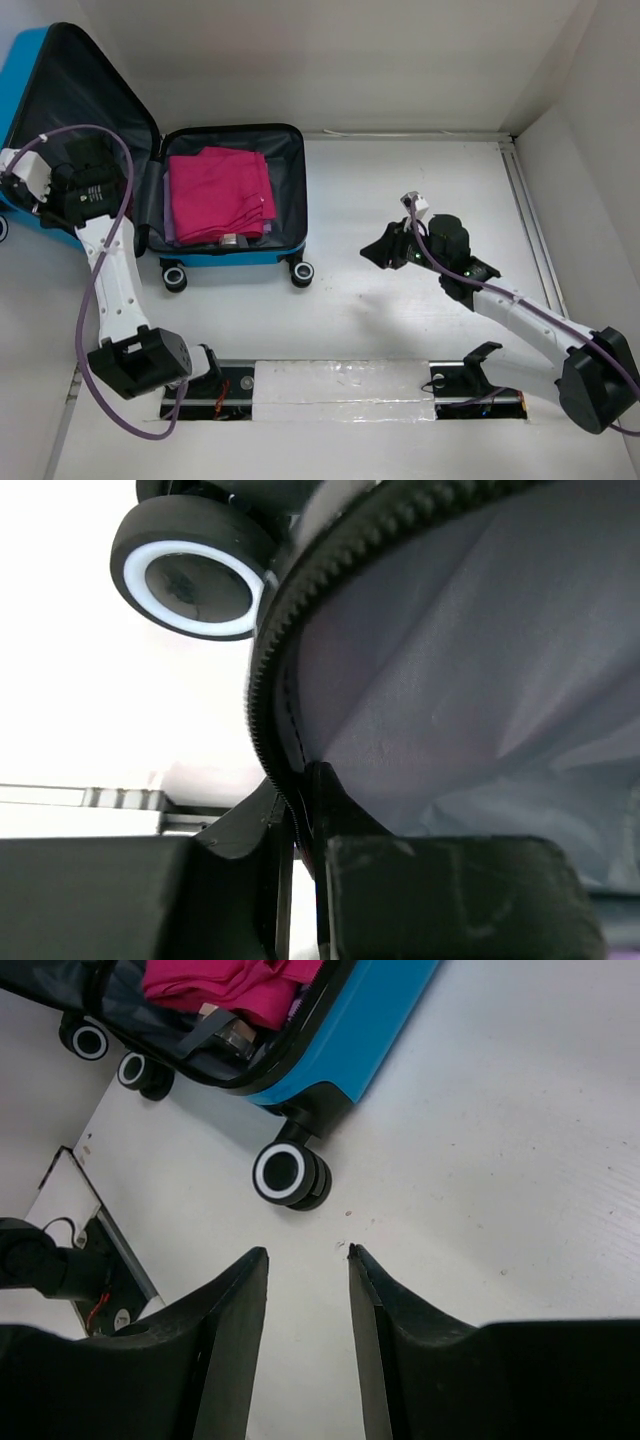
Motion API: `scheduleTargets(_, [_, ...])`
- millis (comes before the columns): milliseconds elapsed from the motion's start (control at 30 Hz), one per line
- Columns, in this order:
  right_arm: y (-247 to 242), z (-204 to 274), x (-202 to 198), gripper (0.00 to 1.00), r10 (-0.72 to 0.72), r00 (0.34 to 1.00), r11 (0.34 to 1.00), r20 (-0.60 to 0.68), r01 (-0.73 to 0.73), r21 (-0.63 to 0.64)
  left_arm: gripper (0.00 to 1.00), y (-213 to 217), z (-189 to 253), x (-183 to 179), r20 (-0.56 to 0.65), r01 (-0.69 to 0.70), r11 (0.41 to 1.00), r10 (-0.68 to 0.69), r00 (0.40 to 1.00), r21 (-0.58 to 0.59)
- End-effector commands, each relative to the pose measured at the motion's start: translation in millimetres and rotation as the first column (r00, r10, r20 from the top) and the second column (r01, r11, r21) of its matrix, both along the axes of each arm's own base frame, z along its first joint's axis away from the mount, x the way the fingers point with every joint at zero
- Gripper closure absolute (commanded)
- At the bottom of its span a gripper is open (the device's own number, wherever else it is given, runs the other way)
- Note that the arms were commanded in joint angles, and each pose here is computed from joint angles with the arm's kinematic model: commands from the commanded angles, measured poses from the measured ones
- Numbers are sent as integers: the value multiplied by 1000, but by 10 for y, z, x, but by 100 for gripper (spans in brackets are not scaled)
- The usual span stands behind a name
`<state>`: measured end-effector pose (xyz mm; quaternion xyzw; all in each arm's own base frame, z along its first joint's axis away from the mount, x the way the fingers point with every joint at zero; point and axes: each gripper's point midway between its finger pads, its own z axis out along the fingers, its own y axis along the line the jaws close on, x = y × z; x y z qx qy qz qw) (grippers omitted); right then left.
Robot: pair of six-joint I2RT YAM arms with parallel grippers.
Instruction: Pack the luggage
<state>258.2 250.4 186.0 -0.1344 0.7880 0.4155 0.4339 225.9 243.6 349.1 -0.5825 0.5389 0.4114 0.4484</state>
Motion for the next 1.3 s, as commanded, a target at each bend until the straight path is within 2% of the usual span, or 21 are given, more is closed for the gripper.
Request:
scheduleTargets(0, [7,290,112,56,-30,996,999,88,29,14,100,-160,43,94,8,108,994,-108,994,10])
scheduleTargets(133, [19,269,124,56,-32,997,999,69,32,13,100,-950,53,446,36,397,916,-399,916,54])
scheduleTargets(167, [23,237,132,56,-32,998,999,61,32,8,100,-1350,103,524,74,531,845,-535,842,66])
scheduleTargets(233, [42,231,156,56,-35,998,999,47,34,11,100,-1712,59,590,116,651,756,-654,748,68])
scheduleTargets(333, [119,242,157,56,-26,999,1000,39,26,12,100,-2266,-92,660,78,858,502,-865,496,109])
scheduleTargets(367, [114,199,186,56,-43,999,999,23,43,8,100,-2408,-271,693,18,915,395,-919,395,85])
scheduleTargets(400, [155,208,187,56,-40,999,999,25,40,6,100,-2723,-299,705,-22,983,172,-984,174,67])
scheduleTargets(433, [188,265,187,56,-44,999,999,30,43,15,94,-2900,-346,704,-36,997,58,-998,59,44])
scheduleTargets(467, [221,216,173,56,-34,999,999,19,34,7,57,-3101,-402,668,-42,998,-64,-997,-62,30])
scheduleTargets(533, [281,230,217,56,-46,999,999,5,46,11,3,-3519,-496,574,-12,960,-278,-960,-278,-12])
scheduleTargets(600, [340,272,259,56,-57,998,998,6,56,14,0,-3761,-511,493,27,911,-408,-913,-408,-63])
scheduleTargets(633, [374,270,229,56,-50,999,999,8,50,12,0,-4048,-558,405,79,833,-546,-837,-541,-85])
scheduleTargets(700, [413,354,271,56,-70,997,997,19,69,22,0,-4234,-634,305,136,757,-639,-769,-625,-136])
scheduleTargets(733, [430,354,257,56,-70,997,997,20,69,21,0,-4407,-637,232,189,679,-719,-695,-694,-149])
scheduleTargets(800, [402,352,299,56,-101,995,995,19,101,20,0,-4584,-674,68,265,567,-808,-588,-764,-160])
scheduleTargets(833, [369,348,342,56,-130,991,991,24,130,15,0,-4753,-704,-111,336,436,-886,-464,-820,-159])
scheduleTargets(1000, [218,400,400,56,-215,976,977,41,215,0,0,-5247,-886,-642,404,180,-956,-263,-876,-232])
scheduleTargets(1100, [95,492,453,59,-270,961,963,58,270,2,0,-5530,-477,-717,311,207,-970,-237,-920,-128])
scheduleTargets(1133, [24,525,501,70,-303,951,953,68,303,6,0,-5614,-190,-627,260,250,-968,-249,-933,-28])
scheduleTargets(1167, [-35,490,531,75,-322,945,946,61,323,-7,0,-5626,21,-553,243,293,-955,-275,-930,41])
scheduleTargets(1267, [-92,487,571,95,-321,945,946,70,323,-15,0,-5370,706,48,259,621,-743,-567,-782,249])
